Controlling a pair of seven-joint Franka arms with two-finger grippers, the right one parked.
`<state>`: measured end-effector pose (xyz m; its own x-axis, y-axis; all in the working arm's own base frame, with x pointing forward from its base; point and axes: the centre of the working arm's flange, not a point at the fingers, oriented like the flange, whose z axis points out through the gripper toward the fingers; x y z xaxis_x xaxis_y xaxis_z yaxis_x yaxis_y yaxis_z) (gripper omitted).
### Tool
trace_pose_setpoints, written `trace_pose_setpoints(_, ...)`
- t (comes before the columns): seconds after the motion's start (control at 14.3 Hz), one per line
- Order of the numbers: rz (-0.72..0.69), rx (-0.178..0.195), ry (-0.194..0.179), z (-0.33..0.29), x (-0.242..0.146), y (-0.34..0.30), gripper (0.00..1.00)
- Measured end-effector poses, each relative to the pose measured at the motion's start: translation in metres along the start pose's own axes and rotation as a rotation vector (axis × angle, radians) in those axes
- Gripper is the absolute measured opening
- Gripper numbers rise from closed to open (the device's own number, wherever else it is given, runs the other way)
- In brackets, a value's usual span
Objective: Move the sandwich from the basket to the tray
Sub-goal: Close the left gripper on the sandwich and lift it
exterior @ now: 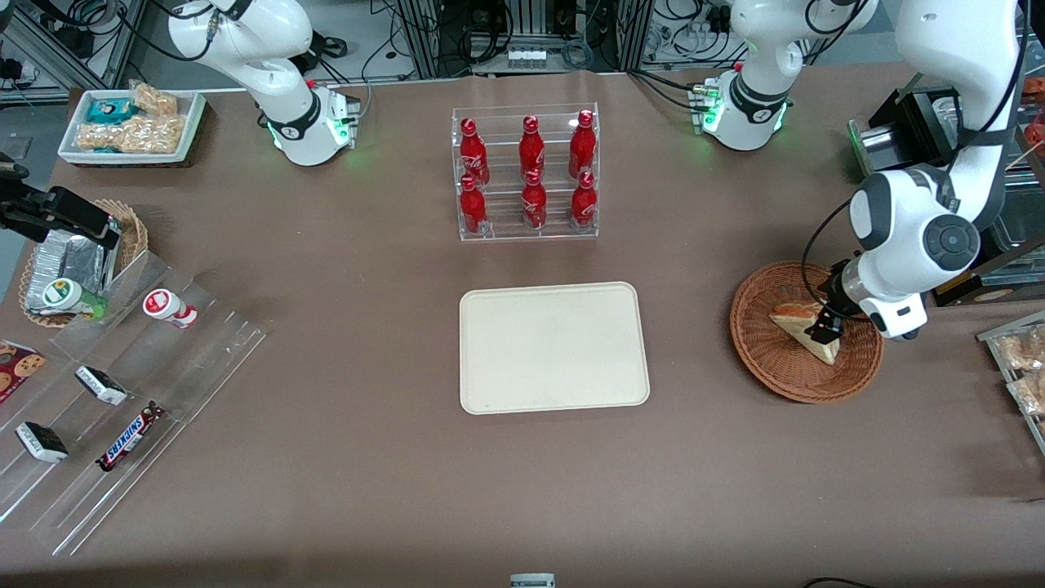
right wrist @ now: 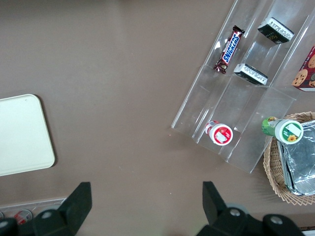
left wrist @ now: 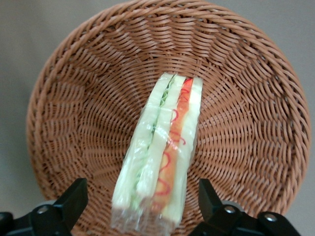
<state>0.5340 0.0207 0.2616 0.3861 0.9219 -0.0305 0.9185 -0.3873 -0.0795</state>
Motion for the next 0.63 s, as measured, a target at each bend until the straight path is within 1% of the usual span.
trace_pose_setpoints(0.07, -0.015, 0.002, -0.002, 0.006, 0.001, 0.001, 0.96)
trace_pose_setpoints(0.14, -0.023, 0.004, -0.003, 0.01, 0.001, 0.002, 0.88)
trace_pose_setpoints(0.21, -0.026, 0.004, -0.003, 0.011, 0.002, 0.003, 0.75)
trace_pose_setpoints(0.28, -0.027, -0.003, 0.0, 0.008, 0.003, 0.005, 0.65)
trace_pose_setpoints(0.35, -0.027, -0.015, 0.006, 0.002, 0.005, 0.01, 0.53)
trace_pose_setpoints(0.42, -0.027, -0.023, 0.009, -0.008, 0.007, 0.016, 0.44)
trace_pose_setpoints(0.49, -0.025, -0.02, 0.008, -0.019, 0.009, 0.022, 0.35)
trace_pose_setpoints(0.63, -0.006, 0.002, 0.0, -0.049, 0.009, 0.038, 0.2)
